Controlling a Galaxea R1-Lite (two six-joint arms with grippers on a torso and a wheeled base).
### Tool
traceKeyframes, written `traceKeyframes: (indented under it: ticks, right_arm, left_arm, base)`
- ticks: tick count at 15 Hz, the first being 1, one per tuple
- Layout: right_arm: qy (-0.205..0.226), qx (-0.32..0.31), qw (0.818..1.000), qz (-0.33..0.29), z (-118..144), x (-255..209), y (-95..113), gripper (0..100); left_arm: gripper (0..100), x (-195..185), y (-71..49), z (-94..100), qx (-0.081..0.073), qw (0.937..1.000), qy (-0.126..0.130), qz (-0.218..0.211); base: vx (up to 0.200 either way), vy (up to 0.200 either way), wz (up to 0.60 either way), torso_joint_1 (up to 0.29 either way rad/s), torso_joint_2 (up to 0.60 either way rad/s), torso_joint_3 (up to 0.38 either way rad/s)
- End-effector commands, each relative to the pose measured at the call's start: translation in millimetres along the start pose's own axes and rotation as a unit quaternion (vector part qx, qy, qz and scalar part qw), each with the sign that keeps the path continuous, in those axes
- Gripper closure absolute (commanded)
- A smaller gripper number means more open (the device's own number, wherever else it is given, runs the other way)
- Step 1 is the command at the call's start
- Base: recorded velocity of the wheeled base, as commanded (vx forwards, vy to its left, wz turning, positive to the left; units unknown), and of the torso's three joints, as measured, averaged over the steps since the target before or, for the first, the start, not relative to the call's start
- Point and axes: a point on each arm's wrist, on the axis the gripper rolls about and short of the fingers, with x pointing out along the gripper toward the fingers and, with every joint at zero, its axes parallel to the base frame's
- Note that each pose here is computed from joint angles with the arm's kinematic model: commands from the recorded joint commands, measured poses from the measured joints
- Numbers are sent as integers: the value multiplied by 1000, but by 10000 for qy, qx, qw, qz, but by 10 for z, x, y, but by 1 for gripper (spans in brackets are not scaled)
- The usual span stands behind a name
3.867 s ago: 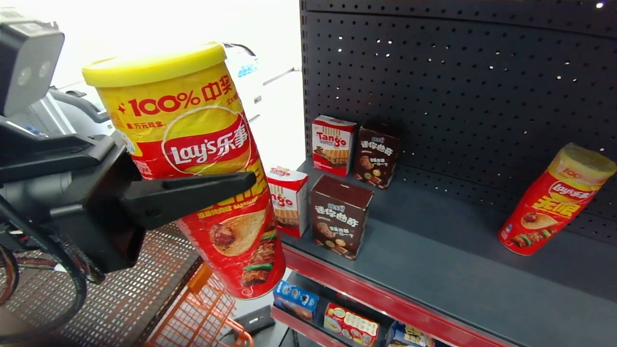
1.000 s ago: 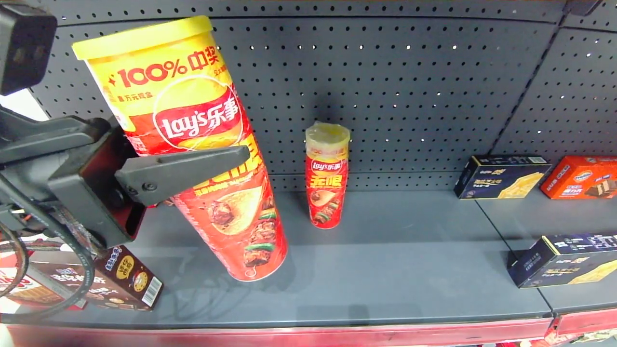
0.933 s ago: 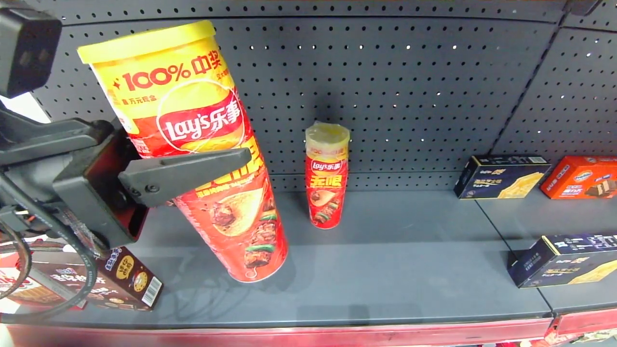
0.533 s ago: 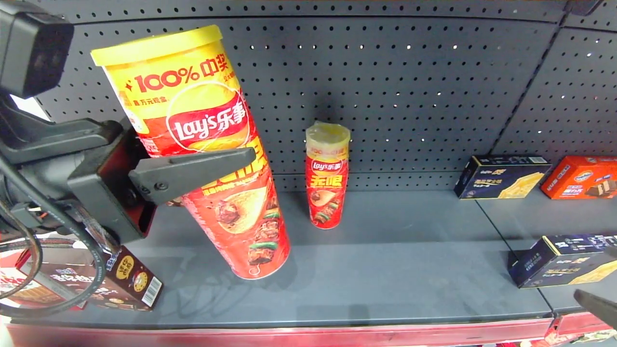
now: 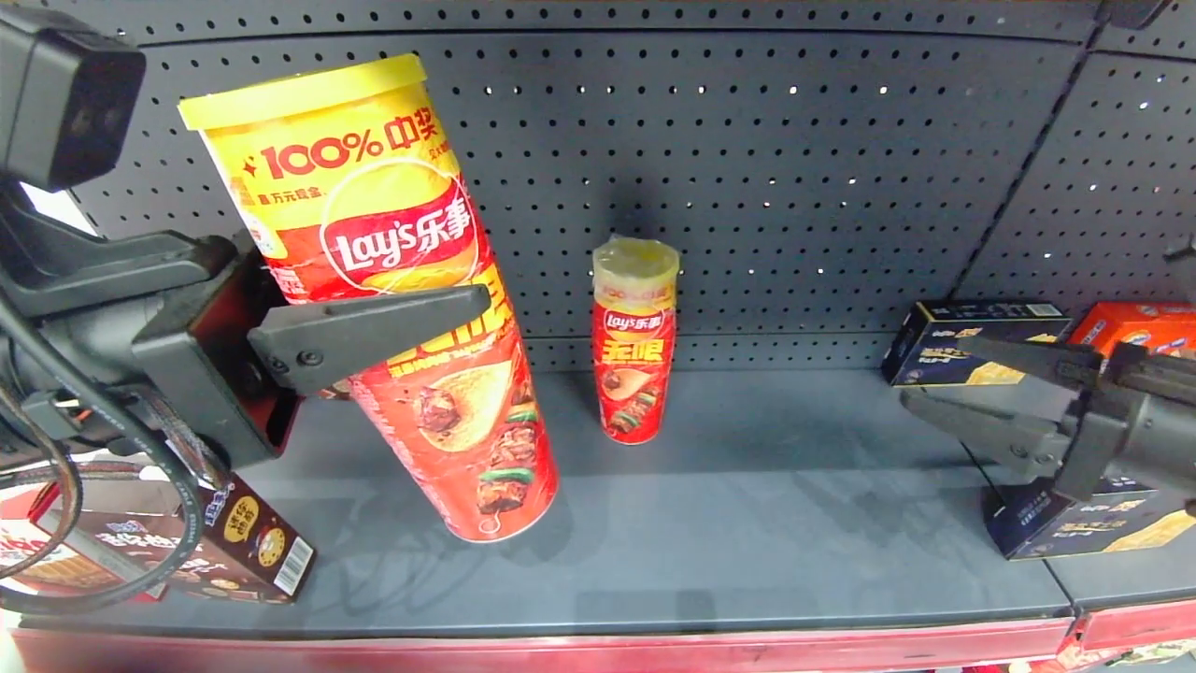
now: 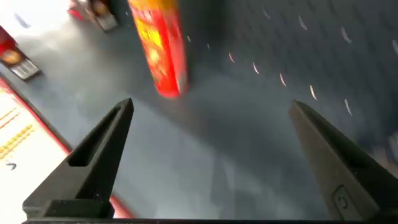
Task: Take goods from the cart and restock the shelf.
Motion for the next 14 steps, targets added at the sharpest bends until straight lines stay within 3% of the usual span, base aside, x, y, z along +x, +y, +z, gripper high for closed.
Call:
traceKeyframes:
  ticks: [1, 5, 6, 14]
  right_arm:
    - [124, -172, 9975, 667, -23, 512, -144, 0]
    - [-194, -447, 9695, 2402, 5, 863, -214, 0]
    - [-284, -488, 9644, 2584, 12, 944, -236, 0]
    - [-454, -629, 9601, 2686, -95, 1604, -436, 0]
  left_arm:
    - [100, -4, 5, 1, -2, 10000, -1, 6]
    - [100, -2, 8, -11, -19, 10000, 14, 7]
    - [100, -2, 8, -11, -19, 10000, 14, 7]
    - [100, -32, 33, -3, 10, 10000, 5, 90]
  base:
    - [0, 0, 0, 0, 0, 0]
    - [0, 0, 0, 0, 0, 0]
    - [0, 0, 0, 0, 0, 0]
    - [0, 0, 0, 0, 0, 0]
